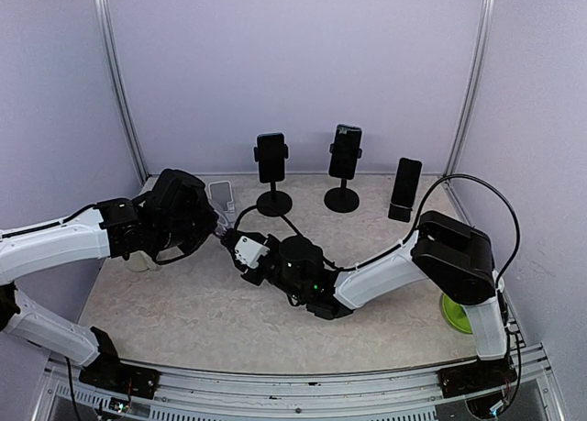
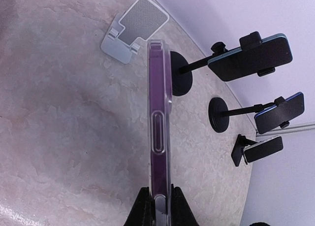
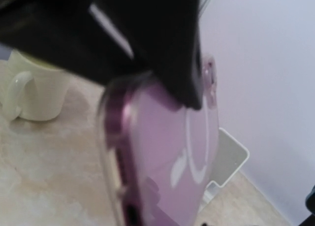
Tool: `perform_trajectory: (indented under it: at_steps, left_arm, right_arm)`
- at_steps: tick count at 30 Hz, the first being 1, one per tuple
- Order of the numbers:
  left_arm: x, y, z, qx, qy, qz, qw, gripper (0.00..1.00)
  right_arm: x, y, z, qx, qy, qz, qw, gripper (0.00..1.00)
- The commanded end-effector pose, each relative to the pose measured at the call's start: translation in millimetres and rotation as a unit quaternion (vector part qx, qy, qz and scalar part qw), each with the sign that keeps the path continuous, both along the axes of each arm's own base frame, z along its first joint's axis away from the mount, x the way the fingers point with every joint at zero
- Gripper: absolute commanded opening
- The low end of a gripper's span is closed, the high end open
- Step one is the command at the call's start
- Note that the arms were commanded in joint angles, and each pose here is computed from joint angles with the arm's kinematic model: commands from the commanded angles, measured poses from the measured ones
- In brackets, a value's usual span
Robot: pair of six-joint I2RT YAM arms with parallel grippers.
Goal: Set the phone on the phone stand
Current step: Pass from the left arm to the right
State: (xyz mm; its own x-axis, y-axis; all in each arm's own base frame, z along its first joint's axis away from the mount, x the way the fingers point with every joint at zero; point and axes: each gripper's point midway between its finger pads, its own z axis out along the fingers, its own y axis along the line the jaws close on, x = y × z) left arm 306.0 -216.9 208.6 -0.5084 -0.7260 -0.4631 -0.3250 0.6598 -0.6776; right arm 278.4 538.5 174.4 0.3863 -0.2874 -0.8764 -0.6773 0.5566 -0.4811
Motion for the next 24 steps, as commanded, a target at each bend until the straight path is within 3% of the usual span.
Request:
perform_trajectory:
  at_steps: [1, 7, 11, 15, 20, 24]
  left_arm:
    - [3, -3, 23, -0.031, -0.037, 0.009, 0.999, 0.00]
    - [3, -2, 18, -0.028, -0.032, 0.013, 0.999, 0.00]
    - [3, -4, 17, -0.029, -0.032, 0.012, 0.999, 0.00]
    - [3, -5, 16, -0.027, -0.033, 0.009, 0.999, 0.02]
    - [-1, 2, 32, -0.028, -0.061, 0.000, 0.998, 0.33]
    - [-10, 18, 57, -0.058, -0.107, -0.003, 0.993, 0.68]
  right_arm:
    - [2, 7, 10, 0.016, -0.012, -0.005, 1.000, 0.34]
    - [1, 12, 11, 0.011, -0.015, -0.001, 1.000, 0.20]
    - [0, 15, 10, 0.007, -0.015, 0.001, 1.000, 0.02]
    - [-2, 15, 12, 0.009, -0.014, 0.002, 1.000, 0.00]
    - [-7, 0, 26, 0.024, -0.012, -0.001, 1.000, 0.00]
    - [-17, -22, 46, 0.042, -0.022, 0.006, 0.999, 0.00]
